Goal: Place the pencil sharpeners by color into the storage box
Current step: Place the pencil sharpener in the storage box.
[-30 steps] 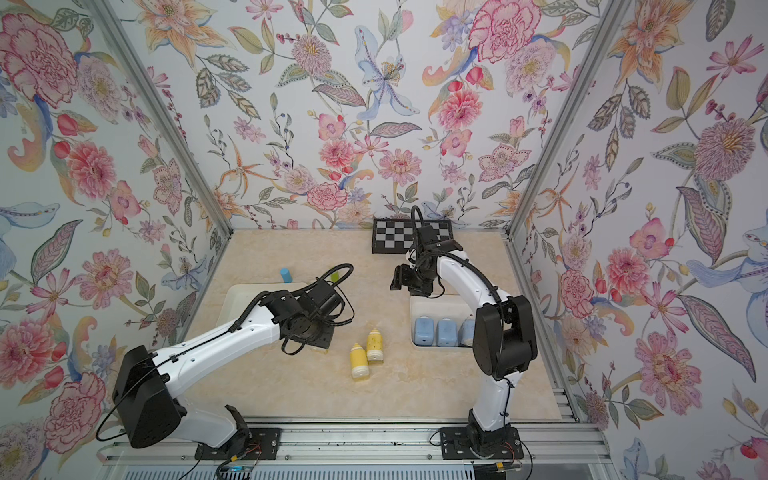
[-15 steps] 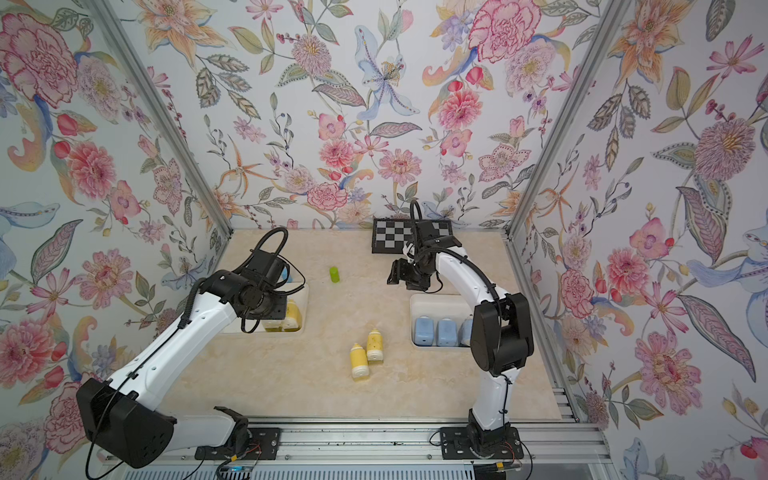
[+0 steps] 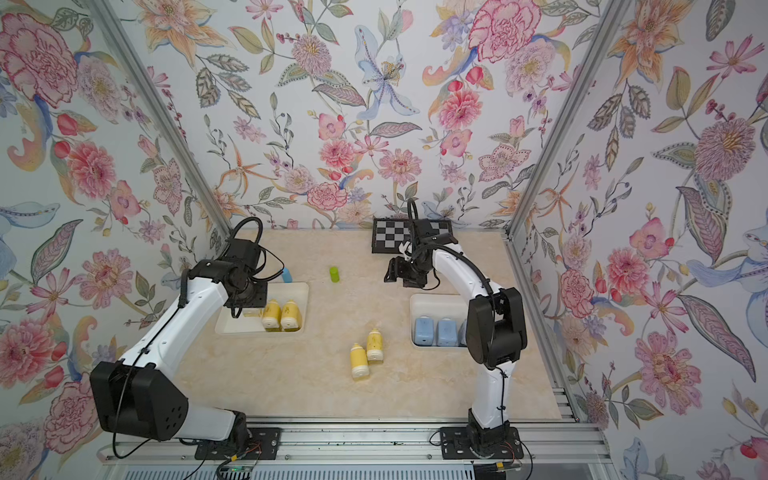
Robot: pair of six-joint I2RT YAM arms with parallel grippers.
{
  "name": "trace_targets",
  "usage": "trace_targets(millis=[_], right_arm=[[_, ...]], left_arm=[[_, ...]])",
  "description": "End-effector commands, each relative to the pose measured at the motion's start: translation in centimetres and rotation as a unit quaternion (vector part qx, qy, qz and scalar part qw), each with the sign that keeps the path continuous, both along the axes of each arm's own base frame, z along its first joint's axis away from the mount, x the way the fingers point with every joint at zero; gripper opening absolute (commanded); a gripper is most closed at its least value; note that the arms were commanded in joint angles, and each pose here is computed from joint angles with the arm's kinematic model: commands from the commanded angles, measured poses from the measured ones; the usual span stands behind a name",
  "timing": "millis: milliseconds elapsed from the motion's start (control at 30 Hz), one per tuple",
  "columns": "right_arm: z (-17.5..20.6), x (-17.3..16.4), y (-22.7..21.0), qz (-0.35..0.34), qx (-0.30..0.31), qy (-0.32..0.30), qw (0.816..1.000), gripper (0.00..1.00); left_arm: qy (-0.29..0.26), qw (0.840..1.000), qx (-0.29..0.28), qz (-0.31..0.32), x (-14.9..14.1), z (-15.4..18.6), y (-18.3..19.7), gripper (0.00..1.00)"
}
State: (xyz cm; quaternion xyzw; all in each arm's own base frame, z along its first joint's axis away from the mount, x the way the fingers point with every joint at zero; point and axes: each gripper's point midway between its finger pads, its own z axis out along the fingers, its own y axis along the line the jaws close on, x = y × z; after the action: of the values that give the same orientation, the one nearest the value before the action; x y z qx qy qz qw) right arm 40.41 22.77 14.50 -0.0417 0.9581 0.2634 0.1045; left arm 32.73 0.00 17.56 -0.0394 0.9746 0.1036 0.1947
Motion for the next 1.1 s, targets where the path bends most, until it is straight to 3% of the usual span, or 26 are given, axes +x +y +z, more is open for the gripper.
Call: trace_targets(millis=[0, 400, 800, 1067], right_arm=[[0.1, 0.7, 0.0, 0.010, 0.006, -0.005, 1.000, 0.70], [-0.2, 0.8, -0.1, 0.009, 0.004, -0.003, 1.000, 0.70], [-0.7, 0.5, -0.4, 0.003, -0.002, 0.004, 1.000, 0.70], [-1.0, 0.6, -0.2, 0.002, -0.002, 0.009, 1.000, 0.70]], left_arm=[[-0.017, 0.999, 0.028, -0.006, 1.6, 0.6, 1.7, 0.43], [-0.021, 1.000, -0.006, -0.017, 3.3, -2.4, 3.4, 0.43], [0.013, 0.999, -0.035, -0.018, 2.3, -7.1, 3.5, 0.43], [0.024, 0.998, -0.047, -0.020, 1.7, -8.6, 3.4, 0.43]])
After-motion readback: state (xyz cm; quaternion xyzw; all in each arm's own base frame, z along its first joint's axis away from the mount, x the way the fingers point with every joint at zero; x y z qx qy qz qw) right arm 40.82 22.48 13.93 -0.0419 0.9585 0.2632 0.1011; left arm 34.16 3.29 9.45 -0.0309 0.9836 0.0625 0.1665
